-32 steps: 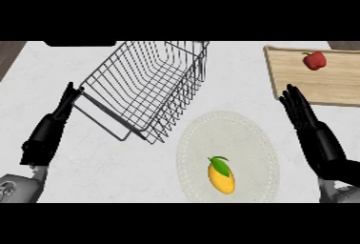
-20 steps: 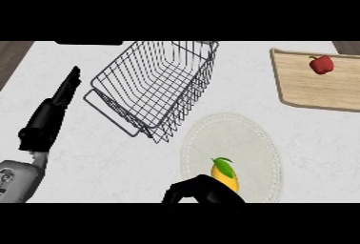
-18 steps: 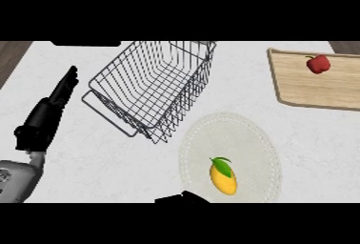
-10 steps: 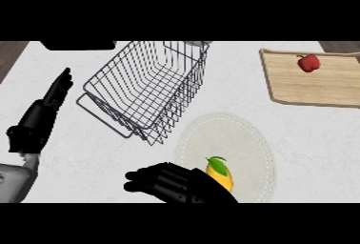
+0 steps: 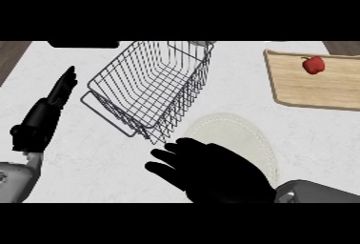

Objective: Pick the lemon from the placemat and place it in the basket

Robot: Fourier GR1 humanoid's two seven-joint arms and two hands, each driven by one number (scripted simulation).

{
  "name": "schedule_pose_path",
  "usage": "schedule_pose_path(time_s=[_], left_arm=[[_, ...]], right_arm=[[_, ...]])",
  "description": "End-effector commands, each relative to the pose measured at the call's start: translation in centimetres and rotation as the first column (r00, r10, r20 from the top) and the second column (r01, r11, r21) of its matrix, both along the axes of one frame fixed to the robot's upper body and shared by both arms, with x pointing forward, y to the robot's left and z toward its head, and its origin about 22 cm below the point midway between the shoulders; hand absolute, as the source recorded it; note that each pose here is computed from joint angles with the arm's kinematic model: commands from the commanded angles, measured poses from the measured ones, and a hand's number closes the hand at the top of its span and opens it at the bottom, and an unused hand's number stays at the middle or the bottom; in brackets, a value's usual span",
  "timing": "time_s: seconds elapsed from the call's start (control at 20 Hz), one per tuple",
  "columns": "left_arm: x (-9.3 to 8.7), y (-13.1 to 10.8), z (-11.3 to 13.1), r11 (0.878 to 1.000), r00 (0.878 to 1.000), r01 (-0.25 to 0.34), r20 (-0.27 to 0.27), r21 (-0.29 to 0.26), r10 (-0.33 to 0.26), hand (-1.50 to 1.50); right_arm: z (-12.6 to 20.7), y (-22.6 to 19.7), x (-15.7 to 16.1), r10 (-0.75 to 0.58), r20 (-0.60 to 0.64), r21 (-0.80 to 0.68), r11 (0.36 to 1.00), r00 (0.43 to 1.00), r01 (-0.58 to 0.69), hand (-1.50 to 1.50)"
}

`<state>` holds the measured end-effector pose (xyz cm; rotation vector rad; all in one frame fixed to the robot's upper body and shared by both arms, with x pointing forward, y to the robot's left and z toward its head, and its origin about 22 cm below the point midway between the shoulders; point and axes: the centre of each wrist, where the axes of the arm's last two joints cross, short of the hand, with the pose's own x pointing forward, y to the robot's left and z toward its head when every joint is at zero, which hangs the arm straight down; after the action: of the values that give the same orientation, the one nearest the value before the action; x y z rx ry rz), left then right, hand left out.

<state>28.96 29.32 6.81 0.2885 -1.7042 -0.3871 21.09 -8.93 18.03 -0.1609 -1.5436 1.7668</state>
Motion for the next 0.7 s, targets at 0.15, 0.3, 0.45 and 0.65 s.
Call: schedule_pose_path(time_s=[0.15,0.3,0.45,0.65], left_arm=[[0.8,0.3,0.9,1.000,1.000,-0.006,0.025,0.000,0.006,0.00],[0.0,0.8,0.5,1.000,0.999,-0.020,0.025,0.002,0.020,0.00],[0.1,0.1,0.5,1.000,1.000,-0.005,0.020,0.001,0.004,0.00],[-0.6,-0.6,0.7,1.000,0.999,-0.024,0.022,-0.013,0.024,0.00]], right_arm=[[5.9,1.0,2.4,0.056,-0.051,-0.307,0.949,0.997,-0.069,-1.50],[6.1,1.4,1.9,0.041,-0.083,-0.384,0.921,0.996,-0.070,-1.50],[6.6,1.4,3.7,0.004,-0.104,-0.402,0.915,0.995,-0.046,-1.50],[5.0,2.2,3.4,0.002,-0.110,-0.433,0.900,0.994,-0.050,-1.50]])
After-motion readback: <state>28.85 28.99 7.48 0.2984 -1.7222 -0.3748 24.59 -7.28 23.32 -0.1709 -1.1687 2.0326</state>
